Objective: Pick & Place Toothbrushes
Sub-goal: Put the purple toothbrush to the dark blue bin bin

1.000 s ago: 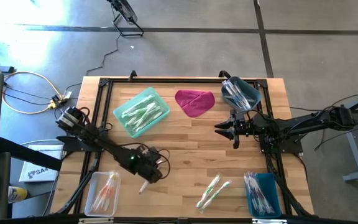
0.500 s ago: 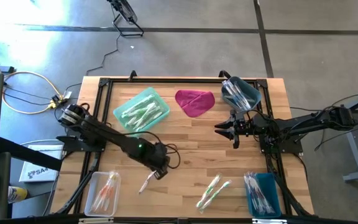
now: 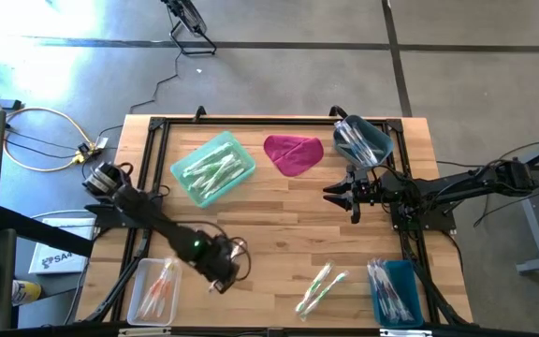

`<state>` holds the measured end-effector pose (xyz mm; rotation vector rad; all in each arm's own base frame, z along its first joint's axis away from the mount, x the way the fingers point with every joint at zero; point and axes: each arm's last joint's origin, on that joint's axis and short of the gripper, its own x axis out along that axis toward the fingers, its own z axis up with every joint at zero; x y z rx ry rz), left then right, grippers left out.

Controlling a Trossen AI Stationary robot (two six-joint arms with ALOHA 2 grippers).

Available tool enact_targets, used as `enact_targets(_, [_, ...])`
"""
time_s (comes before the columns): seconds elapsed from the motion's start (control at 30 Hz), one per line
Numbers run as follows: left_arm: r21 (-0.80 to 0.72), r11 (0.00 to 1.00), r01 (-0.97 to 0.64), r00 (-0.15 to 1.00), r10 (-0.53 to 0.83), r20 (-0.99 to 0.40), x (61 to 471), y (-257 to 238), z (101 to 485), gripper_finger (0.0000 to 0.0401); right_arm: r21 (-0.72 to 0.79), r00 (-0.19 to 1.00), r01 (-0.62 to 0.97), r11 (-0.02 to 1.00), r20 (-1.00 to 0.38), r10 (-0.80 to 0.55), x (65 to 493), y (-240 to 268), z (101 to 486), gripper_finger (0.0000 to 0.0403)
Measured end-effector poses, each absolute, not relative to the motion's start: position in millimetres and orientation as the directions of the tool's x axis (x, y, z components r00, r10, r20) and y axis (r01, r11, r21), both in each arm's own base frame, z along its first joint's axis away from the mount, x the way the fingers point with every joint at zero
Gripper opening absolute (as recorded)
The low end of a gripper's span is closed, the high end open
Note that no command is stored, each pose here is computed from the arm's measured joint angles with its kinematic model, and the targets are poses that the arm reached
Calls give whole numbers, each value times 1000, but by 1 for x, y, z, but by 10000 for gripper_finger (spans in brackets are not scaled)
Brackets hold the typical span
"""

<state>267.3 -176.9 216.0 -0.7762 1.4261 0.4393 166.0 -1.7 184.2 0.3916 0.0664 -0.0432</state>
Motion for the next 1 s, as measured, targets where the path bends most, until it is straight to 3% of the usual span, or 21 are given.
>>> enact_targets(0.3, [-198,673,-713,200,-75,-977,250,-201,216,65,385,997,55,921,-73,-29,166,-2,184,116])
enact_targets(0.6, [-228,665,-711,242,-73,-967,253,-201,217,65,386,997,55,921,-73,-29,166,-2,184,116])
enact_targets(0.87, [-219,666,-713,203,-102,-974,250,-201,210,67,386,997,55,921,-74,-29,166,-2,184,116])
enact_targets(1.0, [-189,652,-734,161,-103,-981,248,-200,200,95,386,997,56,921,-75,-29,166,-2,184,116])
